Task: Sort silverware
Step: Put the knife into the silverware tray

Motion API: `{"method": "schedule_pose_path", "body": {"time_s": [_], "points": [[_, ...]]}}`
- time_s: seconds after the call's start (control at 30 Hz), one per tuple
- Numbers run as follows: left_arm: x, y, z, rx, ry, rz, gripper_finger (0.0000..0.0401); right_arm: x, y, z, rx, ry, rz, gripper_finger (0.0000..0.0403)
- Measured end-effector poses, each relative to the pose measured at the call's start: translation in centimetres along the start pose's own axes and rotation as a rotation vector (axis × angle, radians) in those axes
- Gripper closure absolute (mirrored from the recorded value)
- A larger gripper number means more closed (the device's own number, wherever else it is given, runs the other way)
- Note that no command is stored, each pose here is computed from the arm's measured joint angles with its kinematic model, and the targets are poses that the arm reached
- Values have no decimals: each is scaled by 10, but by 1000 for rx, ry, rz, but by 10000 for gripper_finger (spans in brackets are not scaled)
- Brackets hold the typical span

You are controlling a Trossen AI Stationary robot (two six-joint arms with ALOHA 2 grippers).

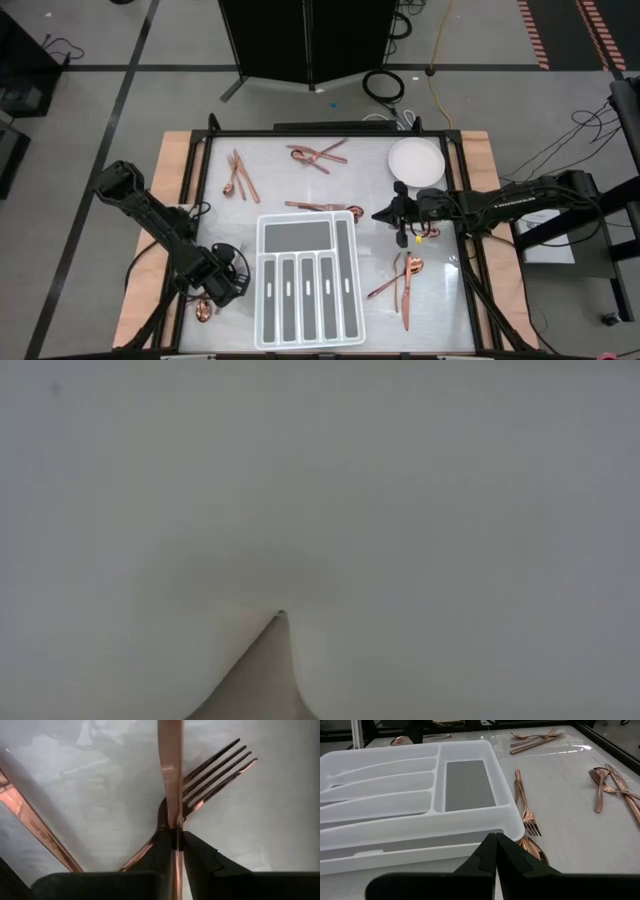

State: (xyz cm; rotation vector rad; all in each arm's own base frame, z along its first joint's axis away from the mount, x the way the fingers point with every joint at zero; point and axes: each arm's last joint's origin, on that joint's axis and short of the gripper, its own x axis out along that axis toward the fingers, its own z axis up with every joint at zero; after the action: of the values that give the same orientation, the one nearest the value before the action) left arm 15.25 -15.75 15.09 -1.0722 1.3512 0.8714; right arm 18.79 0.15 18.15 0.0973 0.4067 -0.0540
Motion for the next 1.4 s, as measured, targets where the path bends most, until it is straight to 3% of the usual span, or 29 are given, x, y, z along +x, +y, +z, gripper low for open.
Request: {"method": "schedule_pose_path", "body": {"time_s": [0.17, 0.3, 0.7, 1.4], "points": [[9, -3, -2, 10, 6, 33, 309, 0, 0, 0, 0, 0, 0, 403], [10, -3, -2, 25, 6, 40, 300, 0, 0, 0, 0, 3, 0, 403], [10, -4, -3, 34, 15, 19, 393, 0, 0, -2, 6, 22, -3, 403], [-18, 0, 2, 46, -21, -137, 389, 0, 0, -3, 3, 28, -3, 403]]}}
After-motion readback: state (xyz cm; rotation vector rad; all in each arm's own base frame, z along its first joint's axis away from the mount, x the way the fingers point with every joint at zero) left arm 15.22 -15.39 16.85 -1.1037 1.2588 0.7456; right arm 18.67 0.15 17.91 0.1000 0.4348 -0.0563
